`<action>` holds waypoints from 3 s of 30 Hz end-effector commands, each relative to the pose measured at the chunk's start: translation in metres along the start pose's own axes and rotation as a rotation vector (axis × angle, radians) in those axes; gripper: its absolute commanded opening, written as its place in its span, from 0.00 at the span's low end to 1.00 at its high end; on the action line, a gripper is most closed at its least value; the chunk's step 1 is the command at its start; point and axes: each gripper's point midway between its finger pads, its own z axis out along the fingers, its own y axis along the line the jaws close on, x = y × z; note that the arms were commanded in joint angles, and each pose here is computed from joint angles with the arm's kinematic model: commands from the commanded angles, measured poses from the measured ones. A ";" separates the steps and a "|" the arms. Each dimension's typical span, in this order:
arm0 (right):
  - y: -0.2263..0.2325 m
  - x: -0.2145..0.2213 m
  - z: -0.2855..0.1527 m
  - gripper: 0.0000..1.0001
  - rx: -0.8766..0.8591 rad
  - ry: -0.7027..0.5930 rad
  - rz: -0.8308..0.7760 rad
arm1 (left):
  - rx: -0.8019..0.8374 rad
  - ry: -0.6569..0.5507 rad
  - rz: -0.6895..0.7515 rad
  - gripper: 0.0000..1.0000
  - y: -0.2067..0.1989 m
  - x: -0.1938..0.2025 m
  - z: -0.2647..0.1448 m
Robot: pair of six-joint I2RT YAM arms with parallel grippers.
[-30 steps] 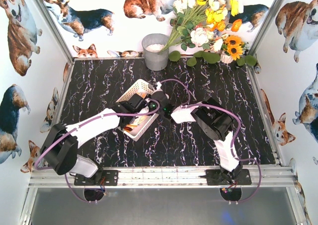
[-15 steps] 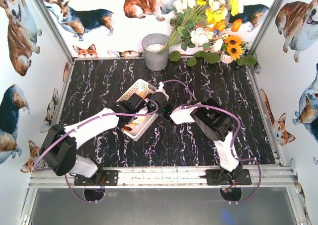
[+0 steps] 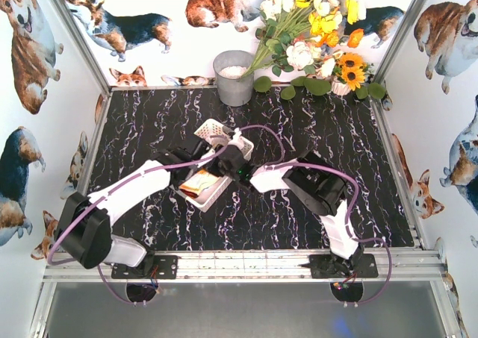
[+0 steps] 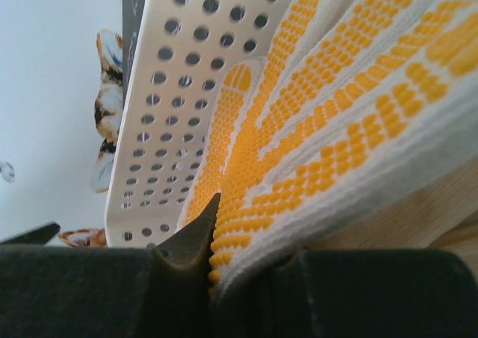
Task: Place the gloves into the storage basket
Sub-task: Place the glove in the bin, then adjust the glove in the bin.
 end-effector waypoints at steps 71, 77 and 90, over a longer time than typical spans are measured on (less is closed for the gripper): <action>0.044 -0.141 -0.084 0.40 0.189 -0.218 -0.466 | 0.582 -0.074 -0.799 0.09 -0.072 -0.021 0.028; 0.063 -0.117 -0.082 0.41 0.081 -0.073 -0.498 | 0.622 -0.173 -0.780 0.15 -0.065 -0.037 0.015; 0.061 -0.044 -0.068 0.36 0.029 0.214 -0.376 | 0.751 -0.330 -0.833 0.16 -0.059 -0.081 -0.006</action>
